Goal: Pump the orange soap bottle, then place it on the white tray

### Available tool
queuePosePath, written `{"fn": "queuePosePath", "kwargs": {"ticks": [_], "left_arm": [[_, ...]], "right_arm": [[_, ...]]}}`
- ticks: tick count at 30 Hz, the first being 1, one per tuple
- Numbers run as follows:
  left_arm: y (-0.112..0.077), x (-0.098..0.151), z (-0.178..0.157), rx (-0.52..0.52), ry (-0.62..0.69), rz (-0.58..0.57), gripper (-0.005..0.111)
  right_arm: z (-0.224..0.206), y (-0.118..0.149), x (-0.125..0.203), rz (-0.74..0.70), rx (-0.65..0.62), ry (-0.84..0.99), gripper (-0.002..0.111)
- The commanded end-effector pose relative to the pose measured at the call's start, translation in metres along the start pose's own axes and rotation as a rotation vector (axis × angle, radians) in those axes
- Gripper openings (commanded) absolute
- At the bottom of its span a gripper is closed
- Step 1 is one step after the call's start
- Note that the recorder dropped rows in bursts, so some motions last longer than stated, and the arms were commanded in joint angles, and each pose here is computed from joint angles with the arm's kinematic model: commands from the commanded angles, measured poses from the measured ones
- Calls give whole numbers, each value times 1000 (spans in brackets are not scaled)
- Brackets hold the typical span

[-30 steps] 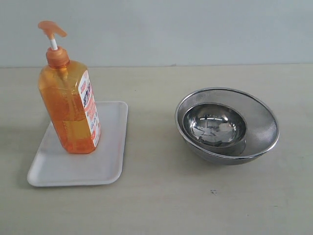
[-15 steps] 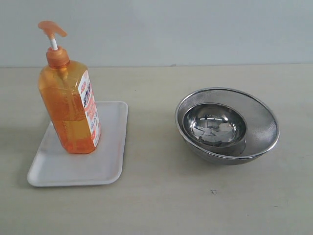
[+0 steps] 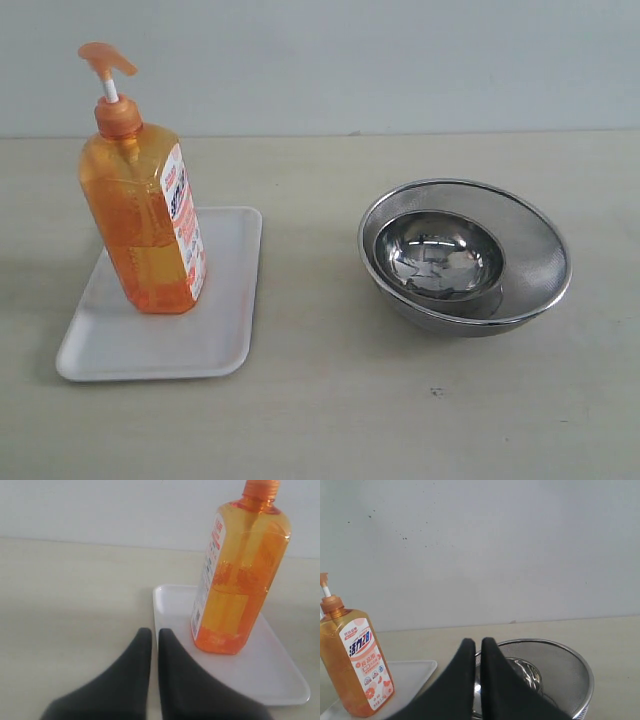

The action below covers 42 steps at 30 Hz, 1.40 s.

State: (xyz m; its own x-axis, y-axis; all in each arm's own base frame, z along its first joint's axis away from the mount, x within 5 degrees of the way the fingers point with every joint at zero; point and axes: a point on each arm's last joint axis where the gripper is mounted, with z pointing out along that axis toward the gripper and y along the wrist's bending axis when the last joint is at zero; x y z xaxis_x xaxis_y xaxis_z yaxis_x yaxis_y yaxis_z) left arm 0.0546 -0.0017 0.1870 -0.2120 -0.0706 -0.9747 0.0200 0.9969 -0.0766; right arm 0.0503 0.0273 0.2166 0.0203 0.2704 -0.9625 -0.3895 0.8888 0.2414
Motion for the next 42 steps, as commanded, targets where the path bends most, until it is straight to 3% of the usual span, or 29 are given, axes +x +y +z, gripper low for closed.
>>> {"fn": "queuePosePath", "kwargs": {"ticks": [1, 42], "left_arm": [[0, 1, 0, -5, 4, -12, 5], [0, 1, 0, -6, 5, -12, 5]], "right_arm": [[0, 0, -1, 0, 4, -8, 0], [0, 2, -1, 1, -20, -6, 0]]}}
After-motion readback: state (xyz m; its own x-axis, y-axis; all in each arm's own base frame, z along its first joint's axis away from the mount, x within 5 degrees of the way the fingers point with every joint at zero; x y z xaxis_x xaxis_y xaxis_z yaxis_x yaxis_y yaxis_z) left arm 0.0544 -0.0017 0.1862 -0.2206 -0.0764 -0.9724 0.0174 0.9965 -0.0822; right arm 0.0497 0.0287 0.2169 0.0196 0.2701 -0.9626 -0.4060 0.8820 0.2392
